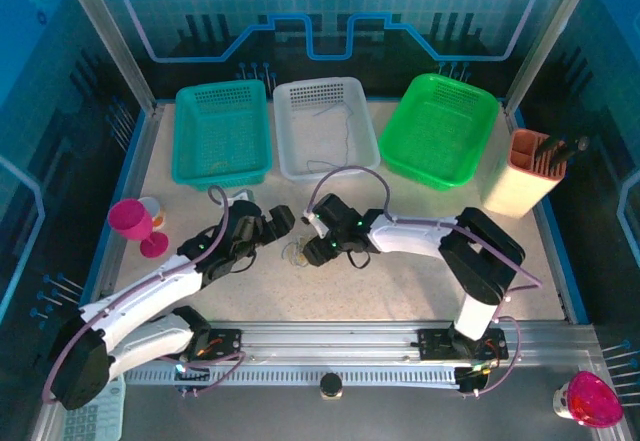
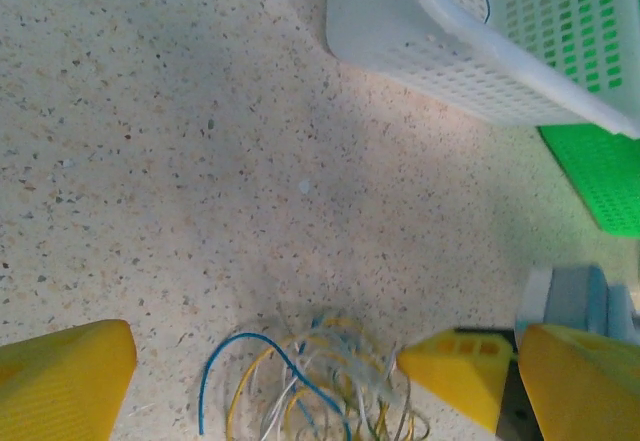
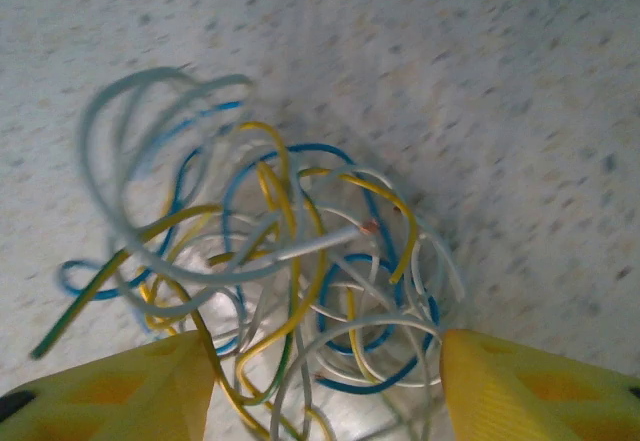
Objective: Untangle the cables
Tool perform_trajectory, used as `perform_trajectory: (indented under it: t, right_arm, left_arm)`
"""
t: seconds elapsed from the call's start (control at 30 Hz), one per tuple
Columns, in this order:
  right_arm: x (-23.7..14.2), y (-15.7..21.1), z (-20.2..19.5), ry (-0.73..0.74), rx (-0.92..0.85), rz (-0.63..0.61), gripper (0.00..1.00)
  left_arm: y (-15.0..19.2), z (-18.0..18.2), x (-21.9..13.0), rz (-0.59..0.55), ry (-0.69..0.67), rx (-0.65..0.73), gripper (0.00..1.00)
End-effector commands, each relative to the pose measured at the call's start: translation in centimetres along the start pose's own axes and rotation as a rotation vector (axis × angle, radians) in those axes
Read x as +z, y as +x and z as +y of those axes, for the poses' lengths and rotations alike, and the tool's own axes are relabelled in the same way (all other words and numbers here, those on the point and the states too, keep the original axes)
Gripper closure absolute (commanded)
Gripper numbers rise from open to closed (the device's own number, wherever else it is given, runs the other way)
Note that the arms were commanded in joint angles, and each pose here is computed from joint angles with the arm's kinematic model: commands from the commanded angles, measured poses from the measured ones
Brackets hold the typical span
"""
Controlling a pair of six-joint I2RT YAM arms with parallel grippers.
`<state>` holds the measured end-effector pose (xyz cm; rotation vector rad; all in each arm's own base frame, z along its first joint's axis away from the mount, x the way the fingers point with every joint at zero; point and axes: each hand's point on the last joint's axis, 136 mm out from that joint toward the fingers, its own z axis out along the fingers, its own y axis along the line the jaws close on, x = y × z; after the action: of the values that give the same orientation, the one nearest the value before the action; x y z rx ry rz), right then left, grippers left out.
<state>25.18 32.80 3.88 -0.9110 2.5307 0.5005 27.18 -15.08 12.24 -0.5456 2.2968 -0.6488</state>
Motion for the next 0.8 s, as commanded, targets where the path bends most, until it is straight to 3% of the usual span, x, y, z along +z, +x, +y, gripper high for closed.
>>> perform_trajectory:
  t: [0.0,0.1,0.3,0.53,0.77]
  right_arm:
    - [0.2,-2.1,-2.7,0.055,0.038,-0.039,0.50]
    - [-0.5,-2.6,-4.2,0.059,0.077,-0.056,0.55]
    - [-1.0,-2.6,-4.6,0.023,0.095,-0.064,0.56]
    - [-1.1,-2.2,-5.0,-0.006,0.133,-0.074,0.59]
    - [-1.2,-2.0,-5.7,-0.166,0.225,-0.124,0.83]
  left_arm:
    - [1.0,-0.1,0.2,0.075,0.003,0.041,0.01]
    - [1.7,-0.2,0.5,0.120,0.012,0.051,0.01]
    - [2.9,-0.9,1.7,0.187,0.042,0.079,0.01]
    - [3.4,-0.9,3.6,0.227,0.000,0.092,0.19]
    - [2.8,-1.5,4.3,0.201,0.005,0.076,0.22]
